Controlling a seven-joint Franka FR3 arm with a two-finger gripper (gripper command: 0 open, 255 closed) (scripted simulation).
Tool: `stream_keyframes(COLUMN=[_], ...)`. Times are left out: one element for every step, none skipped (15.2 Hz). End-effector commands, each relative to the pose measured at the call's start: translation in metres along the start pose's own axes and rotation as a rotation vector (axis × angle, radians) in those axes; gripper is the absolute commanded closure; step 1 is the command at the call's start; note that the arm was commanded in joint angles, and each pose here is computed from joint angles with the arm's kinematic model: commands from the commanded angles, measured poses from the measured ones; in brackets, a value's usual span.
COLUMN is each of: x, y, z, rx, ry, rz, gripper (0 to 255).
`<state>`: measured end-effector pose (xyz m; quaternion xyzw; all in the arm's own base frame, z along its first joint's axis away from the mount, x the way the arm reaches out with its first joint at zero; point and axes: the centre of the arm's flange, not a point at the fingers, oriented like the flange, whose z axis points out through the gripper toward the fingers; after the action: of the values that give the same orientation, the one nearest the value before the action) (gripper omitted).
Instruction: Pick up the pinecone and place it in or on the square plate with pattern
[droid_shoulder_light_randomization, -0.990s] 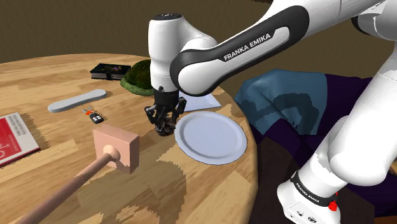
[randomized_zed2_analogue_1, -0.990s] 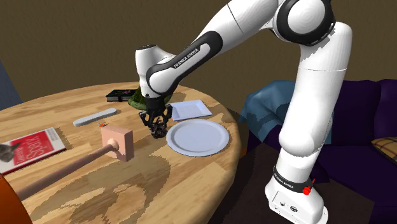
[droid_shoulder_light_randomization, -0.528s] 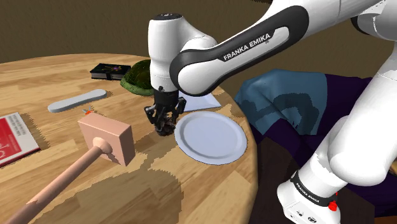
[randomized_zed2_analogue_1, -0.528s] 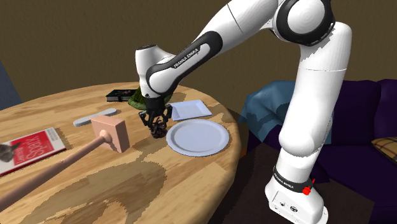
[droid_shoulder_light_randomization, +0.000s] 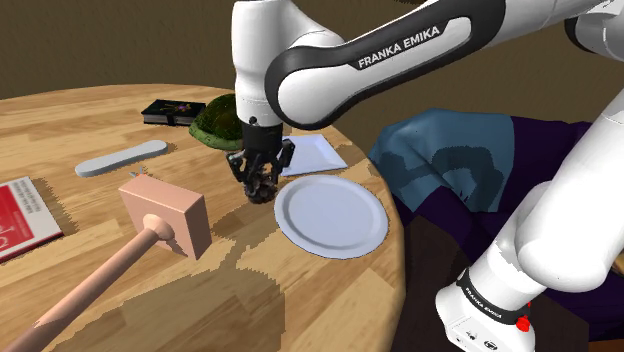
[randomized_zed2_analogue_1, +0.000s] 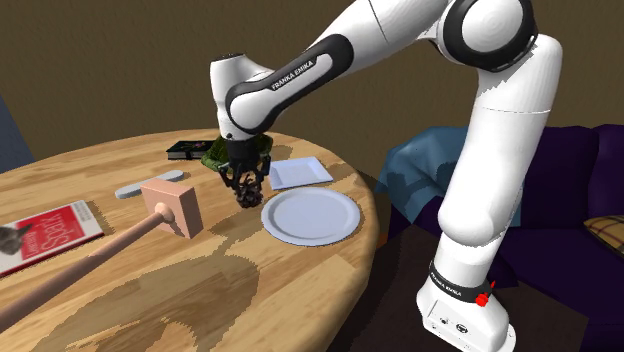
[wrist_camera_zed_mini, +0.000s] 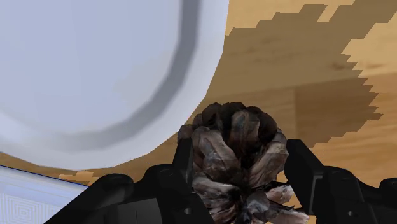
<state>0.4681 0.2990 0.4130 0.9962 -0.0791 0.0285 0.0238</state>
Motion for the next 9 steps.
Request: stream_keyframes(x=[0.000,0.000,0.000,0.001,0.001,0.001,0.002,0.002,0.002], y=[0.001,0.001,0.002,0.002,0.002,0.002,0.002,0.003,0.003], z=[-0.011,-0.016,-0.021,-0.027,-0.032,-0.037,-0.042,-0.048,-0.053], rx=[0.000,0.000,0.000,0.000,0.000,0.000,0.000,0.000,0.000], ry=[0.000,0.000,0.000,0.000,0.000,0.000,0.000,0.000,0.000], rz=[0.000,0.000,0.000,0.000,0.000,0.000,0.000,0.000,0.000], gripper=[255,255,255,255,255,255,255,255,255])
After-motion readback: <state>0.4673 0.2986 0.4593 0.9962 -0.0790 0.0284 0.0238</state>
